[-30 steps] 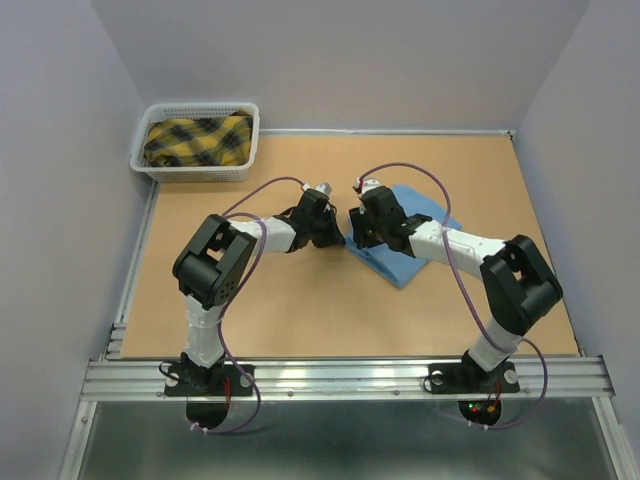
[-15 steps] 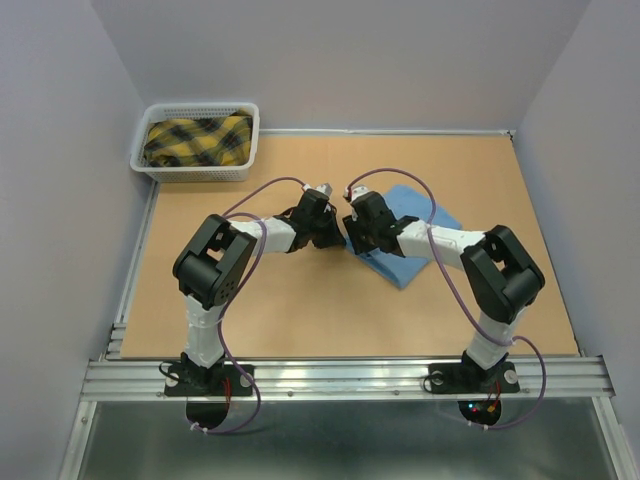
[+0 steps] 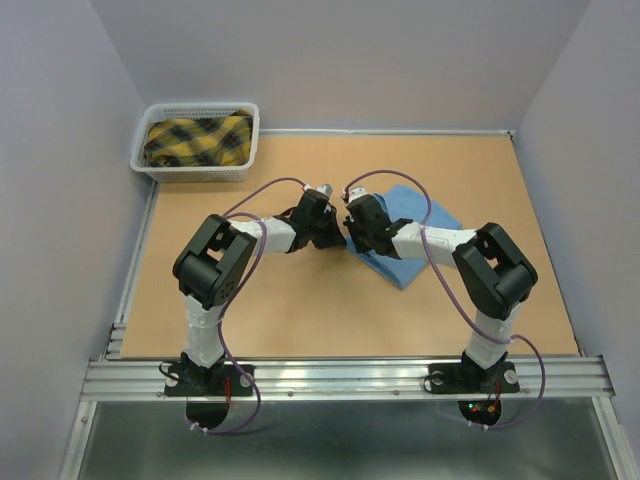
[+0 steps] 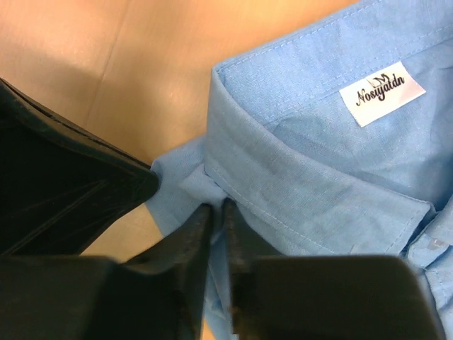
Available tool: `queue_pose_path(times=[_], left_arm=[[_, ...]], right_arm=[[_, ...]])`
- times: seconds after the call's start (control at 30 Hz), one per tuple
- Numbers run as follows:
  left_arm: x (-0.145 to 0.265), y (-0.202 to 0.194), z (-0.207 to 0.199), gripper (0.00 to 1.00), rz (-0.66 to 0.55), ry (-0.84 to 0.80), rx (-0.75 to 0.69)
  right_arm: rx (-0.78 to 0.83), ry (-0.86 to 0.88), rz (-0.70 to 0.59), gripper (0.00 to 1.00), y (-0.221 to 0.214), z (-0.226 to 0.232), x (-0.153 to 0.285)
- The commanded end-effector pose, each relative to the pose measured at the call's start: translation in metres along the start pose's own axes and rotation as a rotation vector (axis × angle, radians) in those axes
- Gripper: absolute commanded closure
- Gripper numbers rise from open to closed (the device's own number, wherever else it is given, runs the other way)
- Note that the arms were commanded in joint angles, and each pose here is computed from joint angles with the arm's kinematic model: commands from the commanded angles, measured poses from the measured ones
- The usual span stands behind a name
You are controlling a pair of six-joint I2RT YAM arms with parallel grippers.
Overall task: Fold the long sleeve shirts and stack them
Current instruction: Neatly place the folded shirt to the corner
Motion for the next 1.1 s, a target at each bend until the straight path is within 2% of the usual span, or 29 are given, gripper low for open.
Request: queue_pose_path(times=[0.0,0.07,0.1,0.6,1.07], left_arm=[[0.007,-0.01,-0.002,1.0,0.032,-0.002,-0.012],[0.007,-0.01,-0.002,1.0,0.033,-0.006,-0.012],[0.007,-0.011,-0.002,1.0,0.034,-0.005,-0.011],[0.006,-0.007,-0.006,1.0,0.024,-0.018,-0.006],[0.008,-0.004,-0.007,1.0,0.013,-0.018,0.0]], right_arm=[[-0.014,-0.032,-0.081,0.88,0.02,0.0,-0.002],[-0.015,-0.03,-0.085,0.93,0.02,0.0,-0.001],[-0.011,-0.023,-0.087,0.99,0.02,0.001,0.0],[-0.026,0.092,-0.154,0.99,0.033,0.007,0.027],[-0.02,0.181,-0.113,0.99,0.011,0.016,0.033]])
Point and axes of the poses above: each gripper's point midway between its finger pads, its own x axis back along the fingers, its own z axis along the line the jaws close on, y = z × x, the point moved 6 cm from there along x, back along the fingers, and after that the axes turned 4 degrees about x, right-handed, at the moved point
